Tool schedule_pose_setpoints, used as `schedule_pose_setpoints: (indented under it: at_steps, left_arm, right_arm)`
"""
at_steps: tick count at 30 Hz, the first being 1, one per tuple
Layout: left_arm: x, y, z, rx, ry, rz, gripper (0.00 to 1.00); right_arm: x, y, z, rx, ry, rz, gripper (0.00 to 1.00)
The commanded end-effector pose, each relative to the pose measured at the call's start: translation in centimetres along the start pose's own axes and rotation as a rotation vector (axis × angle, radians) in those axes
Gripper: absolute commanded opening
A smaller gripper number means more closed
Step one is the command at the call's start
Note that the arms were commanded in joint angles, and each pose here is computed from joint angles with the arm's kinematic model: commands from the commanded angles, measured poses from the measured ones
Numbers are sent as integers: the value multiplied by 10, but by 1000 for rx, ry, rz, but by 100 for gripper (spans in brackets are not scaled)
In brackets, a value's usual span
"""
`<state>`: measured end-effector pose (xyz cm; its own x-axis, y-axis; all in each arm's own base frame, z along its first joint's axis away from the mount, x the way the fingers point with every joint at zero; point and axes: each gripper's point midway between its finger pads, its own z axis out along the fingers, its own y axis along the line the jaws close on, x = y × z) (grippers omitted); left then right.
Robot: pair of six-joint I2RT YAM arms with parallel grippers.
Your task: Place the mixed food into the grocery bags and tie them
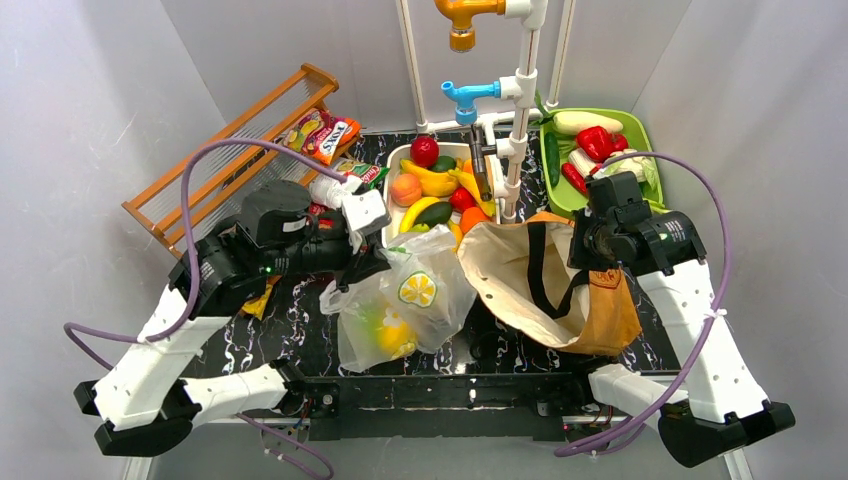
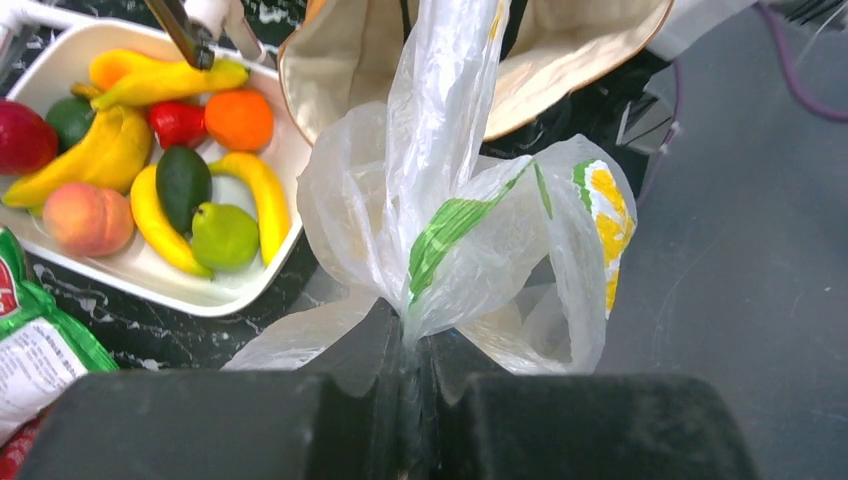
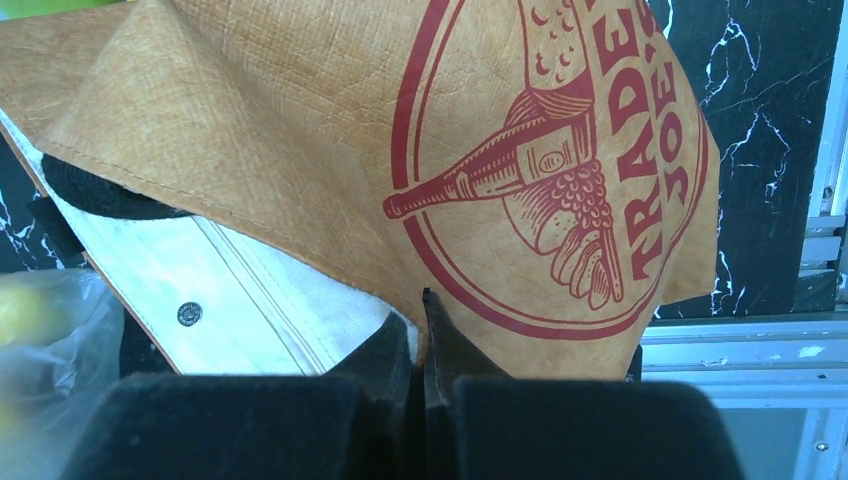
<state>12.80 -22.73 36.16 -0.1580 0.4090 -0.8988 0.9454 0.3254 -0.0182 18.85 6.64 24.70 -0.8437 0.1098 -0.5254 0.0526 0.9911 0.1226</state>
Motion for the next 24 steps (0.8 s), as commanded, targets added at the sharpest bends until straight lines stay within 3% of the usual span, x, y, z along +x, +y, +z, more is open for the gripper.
schedule_pose_setpoints:
  at_steps: [1, 12, 24]
  left_arm:
    - [-39, -10, -7, 52, -92, 7, 0]
    - [-85, -13, 7, 122, -221, 13, 0]
    - [-124, -14, 73, 323, -295, 108, 0]
  right_arm:
    - [-18, 2, -7, -3, -65, -7, 1]
    - [-23, 4, -6, -11, -82, -2, 1]
    - [-28, 8, -9, -29, -91, -6, 1]
